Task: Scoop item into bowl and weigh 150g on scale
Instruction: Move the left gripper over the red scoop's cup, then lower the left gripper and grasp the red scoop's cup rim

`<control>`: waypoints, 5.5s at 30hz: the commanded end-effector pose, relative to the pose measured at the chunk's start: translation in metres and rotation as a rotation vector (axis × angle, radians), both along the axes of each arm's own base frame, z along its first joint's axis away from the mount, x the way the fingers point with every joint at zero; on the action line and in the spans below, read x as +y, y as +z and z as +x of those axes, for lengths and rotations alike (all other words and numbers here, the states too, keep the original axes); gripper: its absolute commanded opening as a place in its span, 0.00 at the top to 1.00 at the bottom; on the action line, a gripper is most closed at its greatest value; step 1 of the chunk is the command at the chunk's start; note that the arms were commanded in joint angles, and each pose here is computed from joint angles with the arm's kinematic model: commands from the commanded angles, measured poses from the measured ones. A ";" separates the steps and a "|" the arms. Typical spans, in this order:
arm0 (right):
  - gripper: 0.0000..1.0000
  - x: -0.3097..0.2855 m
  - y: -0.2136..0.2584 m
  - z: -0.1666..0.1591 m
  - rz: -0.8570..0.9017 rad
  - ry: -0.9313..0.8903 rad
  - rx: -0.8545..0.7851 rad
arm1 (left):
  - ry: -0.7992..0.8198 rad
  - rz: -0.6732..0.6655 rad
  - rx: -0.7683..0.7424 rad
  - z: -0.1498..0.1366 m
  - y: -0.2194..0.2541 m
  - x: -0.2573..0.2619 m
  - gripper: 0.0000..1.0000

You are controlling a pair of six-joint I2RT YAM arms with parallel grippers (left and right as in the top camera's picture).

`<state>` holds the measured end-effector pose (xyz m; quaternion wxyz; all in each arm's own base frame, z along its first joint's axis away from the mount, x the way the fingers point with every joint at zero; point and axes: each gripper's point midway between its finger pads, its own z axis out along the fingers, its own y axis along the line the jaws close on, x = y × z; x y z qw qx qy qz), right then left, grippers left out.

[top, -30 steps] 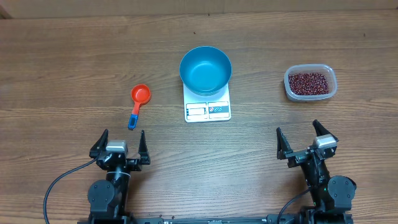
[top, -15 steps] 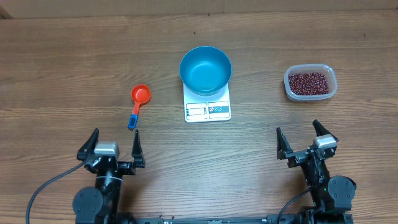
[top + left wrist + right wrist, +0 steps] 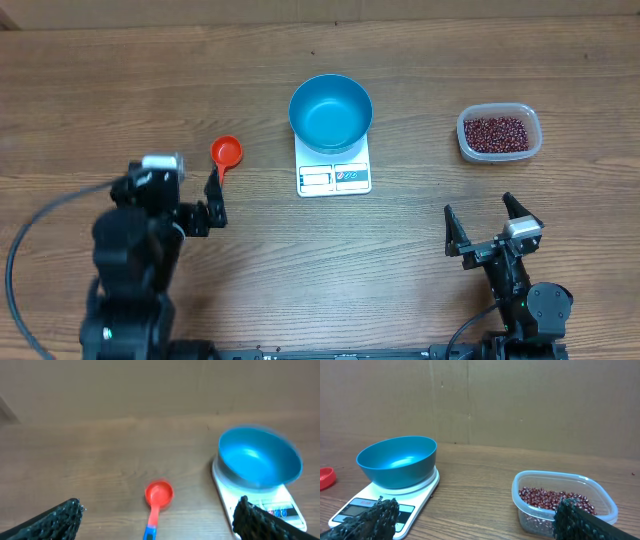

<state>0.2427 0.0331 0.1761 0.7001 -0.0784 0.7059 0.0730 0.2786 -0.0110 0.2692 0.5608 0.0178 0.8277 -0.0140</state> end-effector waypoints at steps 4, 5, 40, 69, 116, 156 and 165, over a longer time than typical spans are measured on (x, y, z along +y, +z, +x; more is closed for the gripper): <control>0.00 -0.001 -0.001 0.000 -0.001 -0.001 -0.007 | -0.036 0.008 0.175 0.039 0.013 -0.006 0.00; 0.00 -0.001 -0.001 0.000 -0.001 0.000 -0.007 | -0.036 0.008 0.191 0.042 0.012 -0.006 0.00; 0.00 -0.001 -0.001 0.000 -0.001 0.000 -0.007 | 0.009 0.069 0.971 0.147 -0.202 0.037 0.01; 0.00 -0.001 -0.001 0.000 -0.001 0.000 -0.007 | -0.003 0.075 1.018 0.144 -0.237 0.039 0.01; 0.00 -0.001 -0.001 0.000 -0.001 0.000 -0.007 | -0.004 0.075 1.119 0.134 -0.278 0.039 0.33; 0.00 -0.001 -0.001 0.000 -0.001 0.000 -0.007 | 0.064 0.060 1.103 0.137 -0.263 0.045 0.96; 0.00 -0.001 -0.001 0.000 -0.001 0.000 -0.007 | 0.168 0.043 0.979 0.156 -0.180 0.054 0.96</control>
